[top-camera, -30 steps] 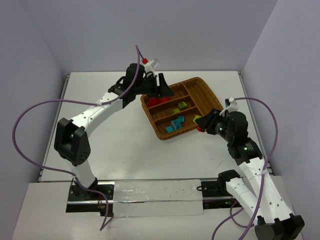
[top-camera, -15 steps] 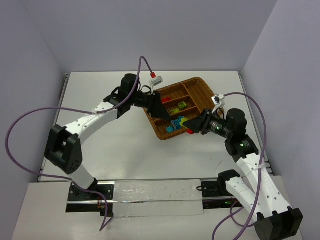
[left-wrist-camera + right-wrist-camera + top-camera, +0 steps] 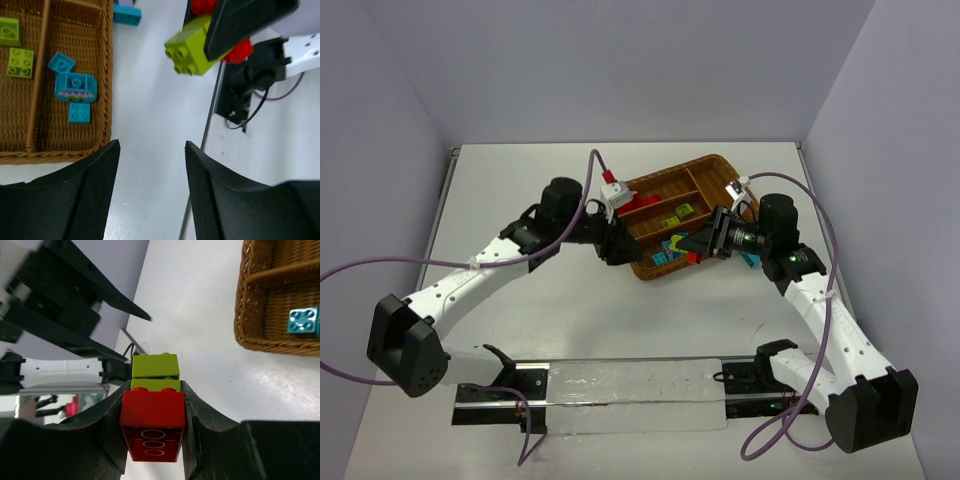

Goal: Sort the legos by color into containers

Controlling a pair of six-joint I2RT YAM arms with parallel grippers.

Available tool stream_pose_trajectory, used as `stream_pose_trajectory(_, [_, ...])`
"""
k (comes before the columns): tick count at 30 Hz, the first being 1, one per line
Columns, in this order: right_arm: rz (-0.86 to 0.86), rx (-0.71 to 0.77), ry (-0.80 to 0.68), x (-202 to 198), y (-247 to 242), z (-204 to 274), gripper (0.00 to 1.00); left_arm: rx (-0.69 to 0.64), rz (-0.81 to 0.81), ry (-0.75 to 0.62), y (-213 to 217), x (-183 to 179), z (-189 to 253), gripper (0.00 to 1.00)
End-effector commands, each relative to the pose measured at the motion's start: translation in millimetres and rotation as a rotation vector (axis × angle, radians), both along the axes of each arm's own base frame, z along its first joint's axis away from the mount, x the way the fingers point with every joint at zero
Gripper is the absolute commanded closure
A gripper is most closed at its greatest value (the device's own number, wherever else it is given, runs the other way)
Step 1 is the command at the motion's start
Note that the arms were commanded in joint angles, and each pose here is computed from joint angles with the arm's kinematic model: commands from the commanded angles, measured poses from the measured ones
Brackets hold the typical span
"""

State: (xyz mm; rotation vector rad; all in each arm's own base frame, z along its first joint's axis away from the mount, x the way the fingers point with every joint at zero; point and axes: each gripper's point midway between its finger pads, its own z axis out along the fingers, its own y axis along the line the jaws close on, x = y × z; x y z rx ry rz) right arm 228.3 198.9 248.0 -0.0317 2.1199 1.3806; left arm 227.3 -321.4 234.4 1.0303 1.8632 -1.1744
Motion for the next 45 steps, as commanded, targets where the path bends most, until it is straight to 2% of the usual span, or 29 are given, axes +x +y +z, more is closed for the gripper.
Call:
stream_pose_trajectory(1, [0.055, 0.051, 0.011, -5, 6, 24, 1.00, -0.090, 0.066, -0.286, -6, 8, 28, 0.36])
stream_pose_trajectory(5, [0.071, 0.050, 0.029, -6, 7, 21, 1.00, -0.166, 0.067, -0.511, -8, -1, 39, 0.31])
stream_pose_trajectory(9, [0.073, 0.050, 0.035, -7, 7, 18, 1.00, -0.209, 0.020, -0.653, -19, -15, 46, 0.30])
stream_pose_trajectory(17, [0.082, 0.050, 0.023, -9, 7, 18, 1.00, -0.214, -0.040, -0.784, -44, -15, 45, 0.29])
stream_pose_trajectory(24, [0.095, 0.052, 0.011, -12, 7, 20, 1.00, -0.172, -0.066, -0.791, -56, -8, 42, 0.28])
stream_pose_trajectory(31, [0.102, 0.051, 0.012, -12, 8, 18, 1.00, -0.202, -0.048, -0.832, -57, -5, 52, 0.29])
stream_pose_trajectory(45, [0.171, 0.087, 0.019, -19, 12, 22, 1.00, -0.164, -0.198, -0.900, -62, -18, 34, 0.30])
